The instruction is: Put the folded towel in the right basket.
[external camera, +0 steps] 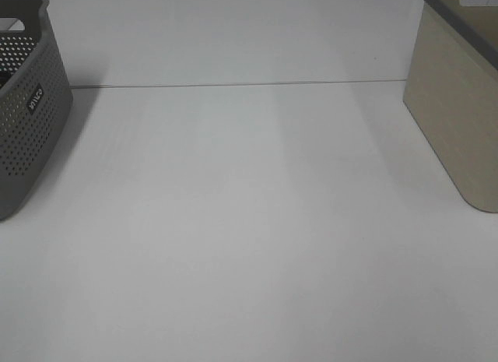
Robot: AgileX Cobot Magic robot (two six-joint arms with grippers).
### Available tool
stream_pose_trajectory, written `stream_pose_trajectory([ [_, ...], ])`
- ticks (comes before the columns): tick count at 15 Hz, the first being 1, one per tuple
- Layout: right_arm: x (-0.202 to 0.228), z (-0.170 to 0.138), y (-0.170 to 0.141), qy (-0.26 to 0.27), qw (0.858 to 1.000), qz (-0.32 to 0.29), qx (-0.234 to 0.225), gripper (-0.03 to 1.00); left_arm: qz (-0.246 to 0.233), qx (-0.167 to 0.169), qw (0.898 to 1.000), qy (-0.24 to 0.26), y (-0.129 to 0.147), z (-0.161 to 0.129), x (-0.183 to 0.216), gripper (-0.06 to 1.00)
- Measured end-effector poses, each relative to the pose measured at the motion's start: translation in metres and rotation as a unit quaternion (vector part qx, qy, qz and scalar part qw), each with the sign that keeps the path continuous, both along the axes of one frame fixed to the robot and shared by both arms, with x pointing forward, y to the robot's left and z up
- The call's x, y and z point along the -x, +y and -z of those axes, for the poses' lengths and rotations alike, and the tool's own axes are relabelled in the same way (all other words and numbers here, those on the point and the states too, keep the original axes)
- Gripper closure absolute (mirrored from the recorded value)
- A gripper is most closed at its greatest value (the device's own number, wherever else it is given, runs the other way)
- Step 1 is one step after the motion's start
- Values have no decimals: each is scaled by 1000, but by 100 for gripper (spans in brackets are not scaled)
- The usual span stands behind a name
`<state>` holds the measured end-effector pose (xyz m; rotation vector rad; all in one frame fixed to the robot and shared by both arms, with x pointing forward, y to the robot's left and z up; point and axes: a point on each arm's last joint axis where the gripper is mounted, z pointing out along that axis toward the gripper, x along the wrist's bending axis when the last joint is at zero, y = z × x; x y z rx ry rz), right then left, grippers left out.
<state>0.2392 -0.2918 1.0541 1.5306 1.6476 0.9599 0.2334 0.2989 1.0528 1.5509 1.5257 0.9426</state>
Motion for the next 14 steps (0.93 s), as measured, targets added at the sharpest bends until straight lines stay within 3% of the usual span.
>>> stream_pose_trajectory([
  [2,7,0,0,-25,1000,-1,4,30,0,0,1000,0,0,0,0,-2],
  [14,7,1,-1,-26,1000,1,7,30,0,0,1000,0,0,0,0,-2],
])
